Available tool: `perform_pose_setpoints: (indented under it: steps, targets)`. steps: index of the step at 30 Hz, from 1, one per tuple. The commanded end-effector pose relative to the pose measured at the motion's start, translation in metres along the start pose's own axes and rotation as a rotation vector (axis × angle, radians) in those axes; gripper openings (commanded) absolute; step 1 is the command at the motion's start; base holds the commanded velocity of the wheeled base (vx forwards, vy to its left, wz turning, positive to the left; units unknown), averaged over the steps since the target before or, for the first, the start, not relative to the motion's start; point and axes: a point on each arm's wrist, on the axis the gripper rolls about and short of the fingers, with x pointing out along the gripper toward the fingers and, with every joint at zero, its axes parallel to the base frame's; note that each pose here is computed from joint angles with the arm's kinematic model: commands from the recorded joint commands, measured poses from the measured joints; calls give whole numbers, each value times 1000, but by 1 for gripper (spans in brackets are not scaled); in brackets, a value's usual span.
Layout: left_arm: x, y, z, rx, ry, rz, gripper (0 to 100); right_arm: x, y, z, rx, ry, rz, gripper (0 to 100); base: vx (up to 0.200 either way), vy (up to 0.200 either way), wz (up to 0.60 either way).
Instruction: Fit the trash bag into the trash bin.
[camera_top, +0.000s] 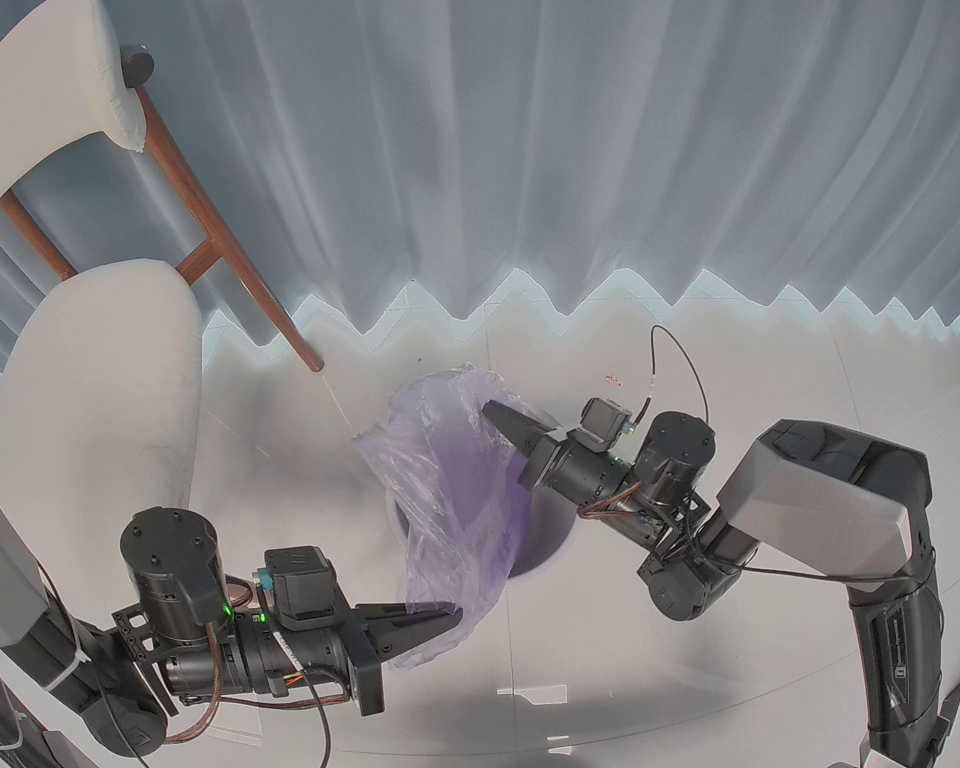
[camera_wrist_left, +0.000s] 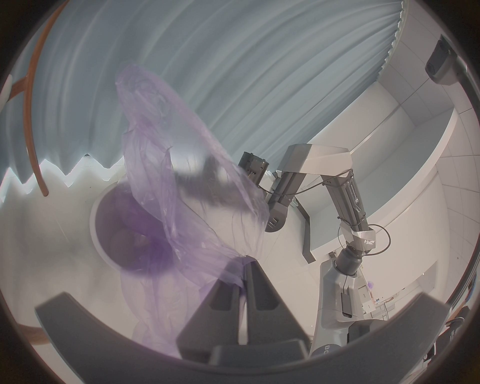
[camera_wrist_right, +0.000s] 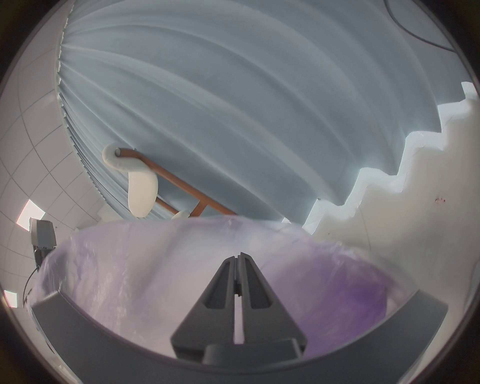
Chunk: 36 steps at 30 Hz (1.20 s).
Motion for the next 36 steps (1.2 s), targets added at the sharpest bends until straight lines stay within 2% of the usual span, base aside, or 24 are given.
perform_pose_setpoints:
  steps: [1, 5, 15, 29, 32, 34, 35, 36]
  targets:
    - [0, 0, -1, -4, 6, 0, 0, 1, 8, -20, 22, 53, 13, 0, 0, 0, 0]
    - [0, 2, 0, -4, -2, 11, 0, -12, 15, -40, 51, 128, -2, 0, 0, 0, 0]
    - [2, 6, 0, -7, -4, 27, 0, -37, 18, -62, 93, 247, -24, 0, 0, 0, 0]
    - [14, 35, -3, -37, 0, 104, 0, -46, 21, -74, 118, 305, -28, 0, 0, 0, 0]
    - [16, 39, 4, -29, -36, 109, 0, -42, 22, -60, 100, 260, -23, 0, 0, 0, 0]
    - [16, 38, 7, -39, -49, 108, 0, -39, 24, -27, 76, 176, -27, 0, 0, 0, 0]
    - [16, 39, 7, -41, -51, 108, 0, -39, 23, -22, 73, 165, -30, 0, 0, 0, 0]
    - [15, 38, 8, -51, -54, 107, 0, -43, 24, 2, 63, 123, -44, 0, 0, 0, 0]
